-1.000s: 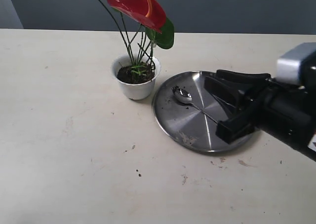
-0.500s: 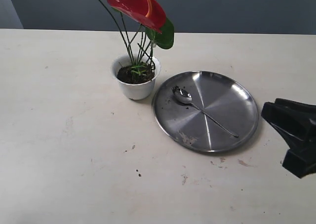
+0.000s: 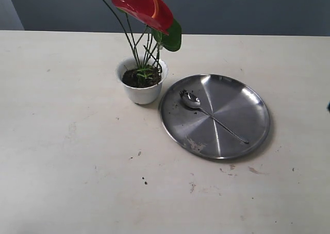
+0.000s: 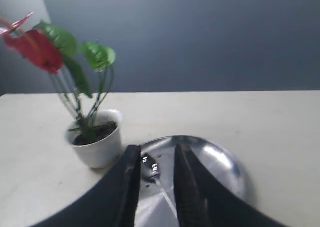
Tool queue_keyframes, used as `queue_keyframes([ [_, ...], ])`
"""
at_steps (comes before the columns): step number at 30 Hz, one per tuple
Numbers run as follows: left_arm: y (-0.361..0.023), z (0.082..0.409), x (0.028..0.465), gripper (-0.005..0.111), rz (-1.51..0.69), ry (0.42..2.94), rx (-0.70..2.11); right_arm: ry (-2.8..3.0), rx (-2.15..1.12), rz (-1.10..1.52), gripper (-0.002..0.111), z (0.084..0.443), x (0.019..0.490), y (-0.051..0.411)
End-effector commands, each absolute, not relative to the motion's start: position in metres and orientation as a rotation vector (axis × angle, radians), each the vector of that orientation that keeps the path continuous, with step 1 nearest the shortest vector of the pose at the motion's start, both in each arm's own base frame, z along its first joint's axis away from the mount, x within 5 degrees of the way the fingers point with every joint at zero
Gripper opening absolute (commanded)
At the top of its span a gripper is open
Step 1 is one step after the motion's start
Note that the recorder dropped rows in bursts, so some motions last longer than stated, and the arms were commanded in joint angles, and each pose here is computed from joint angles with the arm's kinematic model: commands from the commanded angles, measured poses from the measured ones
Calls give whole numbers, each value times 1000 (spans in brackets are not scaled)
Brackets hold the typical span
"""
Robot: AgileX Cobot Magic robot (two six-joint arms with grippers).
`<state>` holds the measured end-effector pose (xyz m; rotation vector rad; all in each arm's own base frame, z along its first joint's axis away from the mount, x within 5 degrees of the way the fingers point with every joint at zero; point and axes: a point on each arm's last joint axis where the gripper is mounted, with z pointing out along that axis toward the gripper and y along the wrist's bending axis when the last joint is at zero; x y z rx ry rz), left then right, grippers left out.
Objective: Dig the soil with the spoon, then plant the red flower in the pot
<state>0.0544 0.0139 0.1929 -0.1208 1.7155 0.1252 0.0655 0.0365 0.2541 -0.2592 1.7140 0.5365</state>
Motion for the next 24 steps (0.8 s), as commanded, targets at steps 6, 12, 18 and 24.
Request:
queue_keyframes([
  [6, 14, 192, 54, 0, 126, 1719, -125, 1796, -189, 320, 24, 239, 44, 13],
  [12, 14, 192, 54, 0, 126, 1719, -125, 1768, -195, 291, 24, 227, 46, 12],
  [18, 14, 191, 54, 0, 127, 1721, -126, 1820, -165, 204, 24, 200, 49, 9],
  [24, 14, 192, 54, 0, 126, 1719, -125, 1826, -236, 154, 24, 187, 51, 11],
])
